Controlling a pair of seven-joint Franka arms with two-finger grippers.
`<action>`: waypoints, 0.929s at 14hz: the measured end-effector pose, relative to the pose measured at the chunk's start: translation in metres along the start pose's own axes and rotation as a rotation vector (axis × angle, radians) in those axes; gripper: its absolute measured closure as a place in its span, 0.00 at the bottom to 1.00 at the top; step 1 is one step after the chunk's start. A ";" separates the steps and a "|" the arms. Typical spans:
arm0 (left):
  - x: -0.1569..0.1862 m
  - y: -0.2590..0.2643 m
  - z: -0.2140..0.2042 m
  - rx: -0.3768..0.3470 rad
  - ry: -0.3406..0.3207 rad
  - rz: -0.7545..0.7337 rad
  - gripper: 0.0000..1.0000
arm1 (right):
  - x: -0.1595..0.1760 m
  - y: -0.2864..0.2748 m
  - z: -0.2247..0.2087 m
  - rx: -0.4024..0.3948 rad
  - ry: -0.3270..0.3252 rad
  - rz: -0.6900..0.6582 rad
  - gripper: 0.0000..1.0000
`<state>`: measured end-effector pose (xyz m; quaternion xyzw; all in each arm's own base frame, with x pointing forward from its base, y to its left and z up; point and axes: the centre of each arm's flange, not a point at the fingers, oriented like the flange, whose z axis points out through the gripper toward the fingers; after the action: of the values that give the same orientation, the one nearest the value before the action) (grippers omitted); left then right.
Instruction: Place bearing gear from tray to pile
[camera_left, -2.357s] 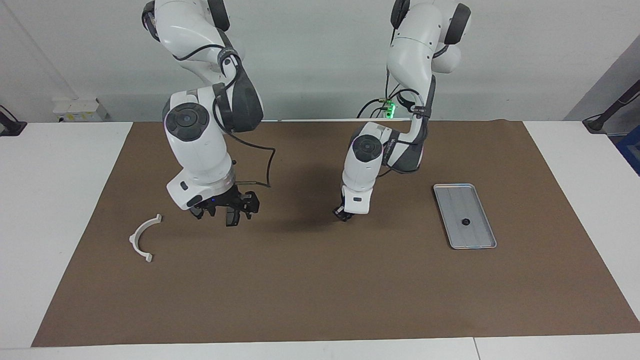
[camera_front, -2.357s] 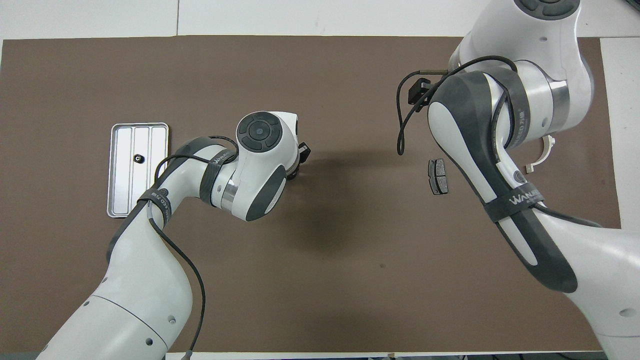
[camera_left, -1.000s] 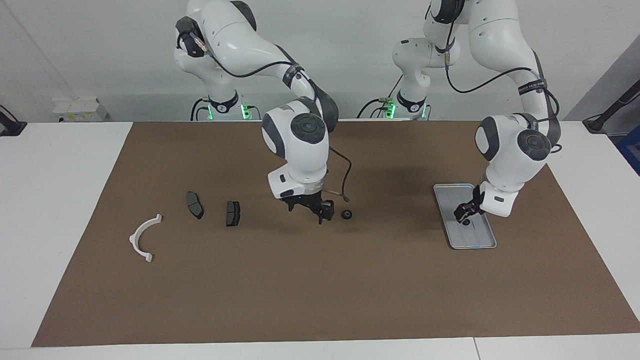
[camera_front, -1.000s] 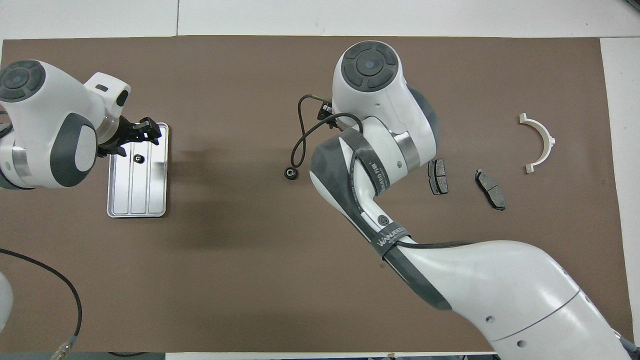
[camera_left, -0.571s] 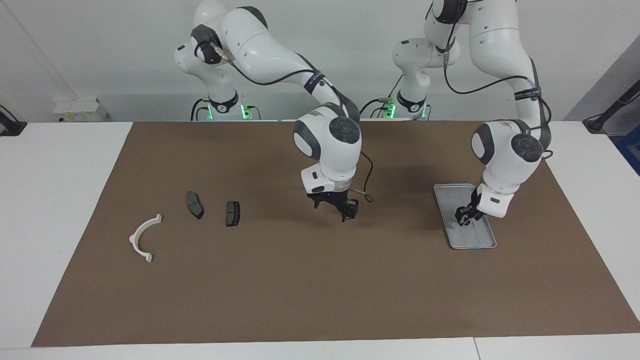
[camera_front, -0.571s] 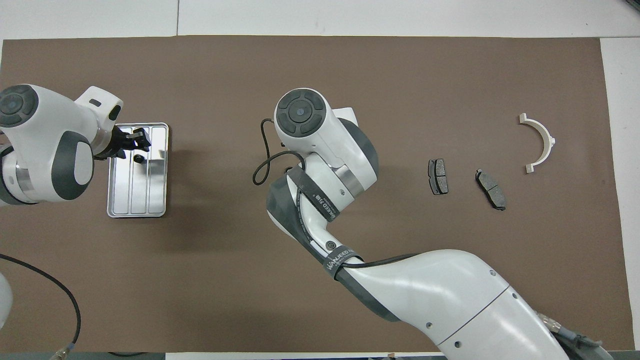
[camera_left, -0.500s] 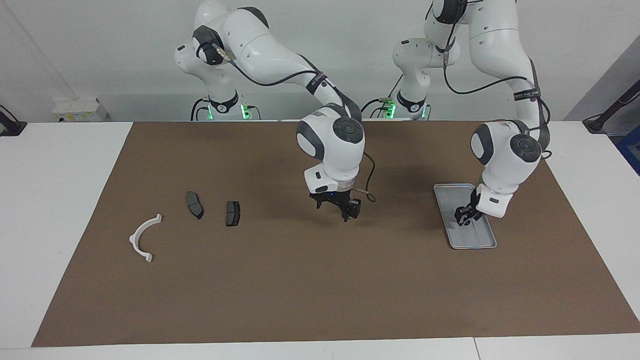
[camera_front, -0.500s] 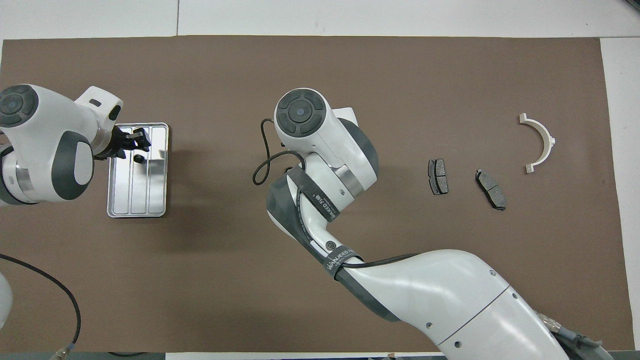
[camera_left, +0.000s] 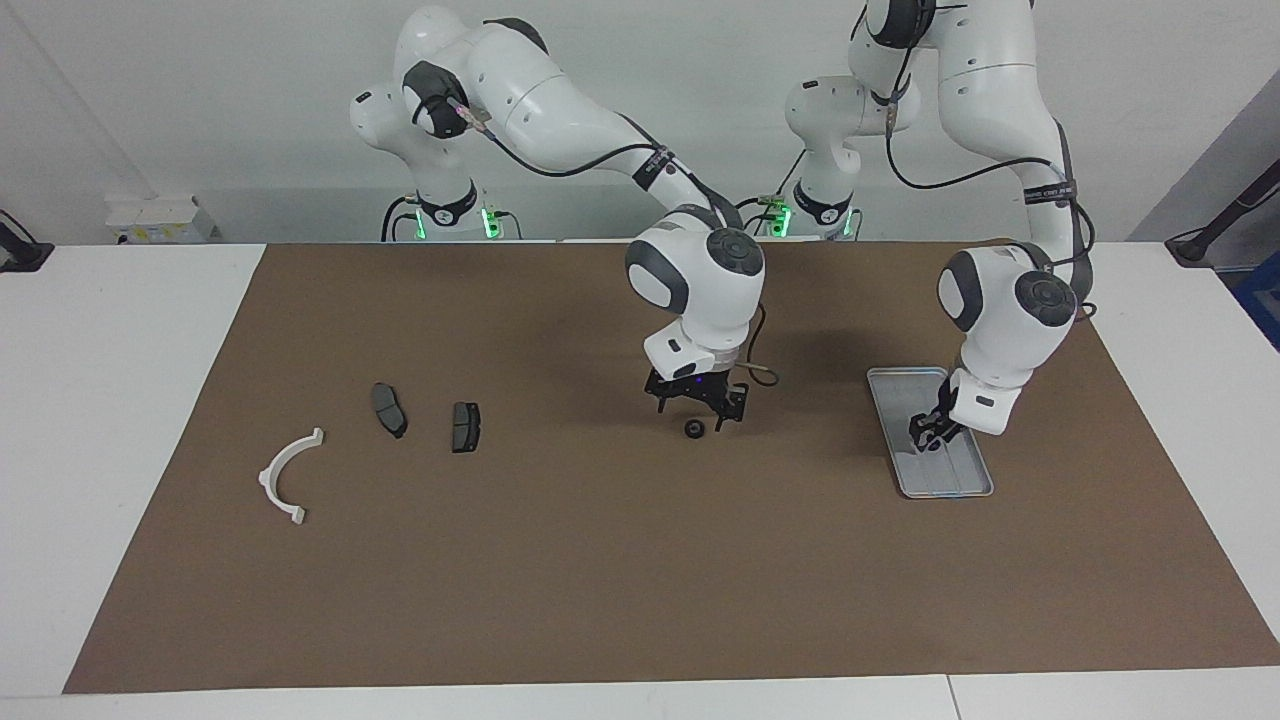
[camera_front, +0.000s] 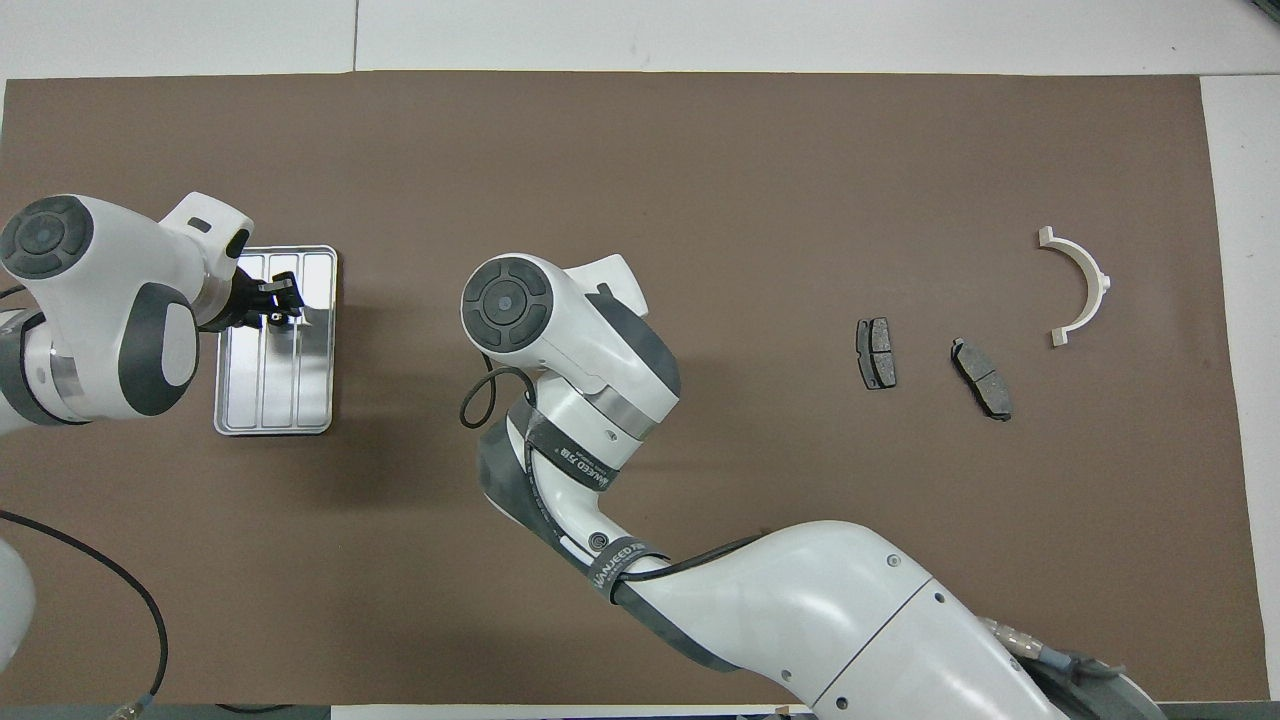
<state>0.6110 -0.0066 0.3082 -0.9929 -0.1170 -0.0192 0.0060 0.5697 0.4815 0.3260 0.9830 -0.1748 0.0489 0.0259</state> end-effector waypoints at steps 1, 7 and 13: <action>-0.001 0.000 0.001 0.000 0.001 0.000 0.49 | -0.002 -0.003 0.002 0.011 -0.001 -0.006 0.01; -0.001 -0.001 0.002 -0.002 0.009 -0.001 0.57 | 0.001 -0.009 0.037 0.034 -0.009 -0.022 0.00; -0.004 -0.001 0.008 -0.006 0.018 0.000 0.76 | 0.005 -0.007 0.037 0.035 -0.009 -0.018 0.10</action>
<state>0.6071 -0.0063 0.3004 -0.9927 -0.1167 -0.0287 0.0041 0.5801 0.4833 0.2892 0.9851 -0.1653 0.0475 0.0086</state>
